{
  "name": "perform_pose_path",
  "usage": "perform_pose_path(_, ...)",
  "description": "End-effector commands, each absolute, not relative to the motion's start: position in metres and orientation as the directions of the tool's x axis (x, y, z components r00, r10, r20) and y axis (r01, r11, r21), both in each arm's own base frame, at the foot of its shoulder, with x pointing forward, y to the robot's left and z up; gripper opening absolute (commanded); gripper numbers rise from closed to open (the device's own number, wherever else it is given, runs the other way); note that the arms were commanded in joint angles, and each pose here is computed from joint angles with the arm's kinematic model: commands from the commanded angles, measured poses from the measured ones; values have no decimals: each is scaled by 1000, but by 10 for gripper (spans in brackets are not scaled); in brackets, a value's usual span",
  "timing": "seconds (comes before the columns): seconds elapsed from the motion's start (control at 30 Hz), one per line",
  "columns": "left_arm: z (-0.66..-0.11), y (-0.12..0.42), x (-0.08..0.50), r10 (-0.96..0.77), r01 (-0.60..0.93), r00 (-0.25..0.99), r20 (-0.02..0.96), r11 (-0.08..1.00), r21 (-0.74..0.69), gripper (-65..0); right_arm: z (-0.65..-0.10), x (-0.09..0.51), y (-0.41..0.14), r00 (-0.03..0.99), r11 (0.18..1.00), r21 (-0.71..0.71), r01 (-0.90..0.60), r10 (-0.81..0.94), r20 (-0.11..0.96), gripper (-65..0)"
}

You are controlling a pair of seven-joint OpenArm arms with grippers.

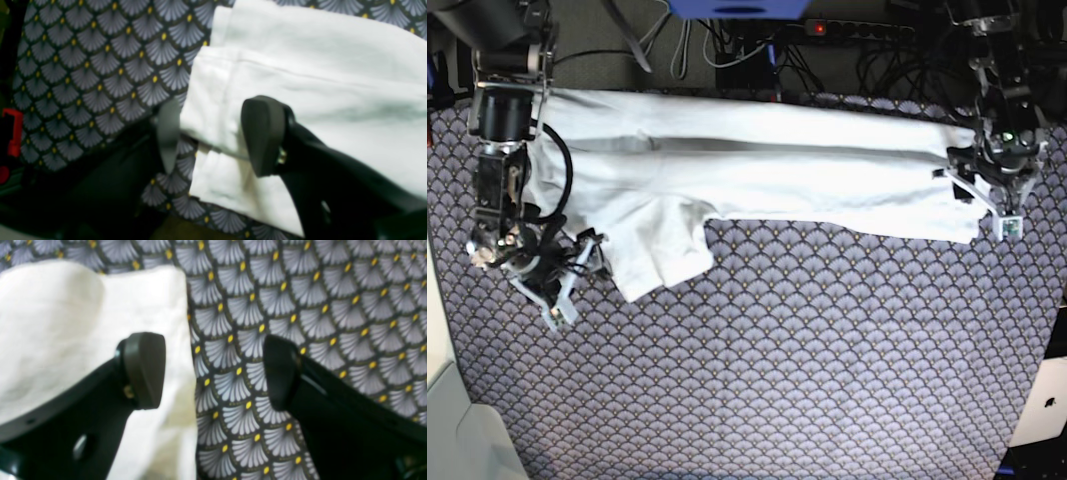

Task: Fold the T-shirt properly
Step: 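Release the right gripper and move it to the shirt's folded end, then grasp the shirt end with the right gripper and tuck it inward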

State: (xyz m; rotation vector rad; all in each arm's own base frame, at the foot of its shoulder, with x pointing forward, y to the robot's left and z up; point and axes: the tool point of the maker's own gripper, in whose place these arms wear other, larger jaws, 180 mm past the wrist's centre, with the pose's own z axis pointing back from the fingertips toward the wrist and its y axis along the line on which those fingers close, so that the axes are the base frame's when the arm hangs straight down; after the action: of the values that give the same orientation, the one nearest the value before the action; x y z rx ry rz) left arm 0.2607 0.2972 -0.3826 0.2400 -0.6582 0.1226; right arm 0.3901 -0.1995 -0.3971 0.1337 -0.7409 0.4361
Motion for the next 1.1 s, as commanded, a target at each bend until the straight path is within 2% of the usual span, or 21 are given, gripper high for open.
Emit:
perform_pose_path(0.0,-370,301,269,21,-193,758,652,962,193,-318,-378,404,-202,612,904,-50,-424,327,720,-186)
perform_pose_path(0.3,-372,302,268,21,-194,763,646,961,198,-318,-387,405,-171,597,899,18,-437,275,753,-185)
perform_pose_path(0.77,-372,301,267,22,-192,762,647,962,193,-318,-418,386,-170,658,903,79,-422,245,712,-192)
perform_pose_path(0.9,-372,301,267,24,-194,762,648,962,192,-318,-419,384,-169,661,903,84,-421,242,710,-261)
perform_pose_path(1.07,-372,301,267,25,-194,762,647,962,192,-318,-426,376,-170,678,903,90,-420,246,693,-445)
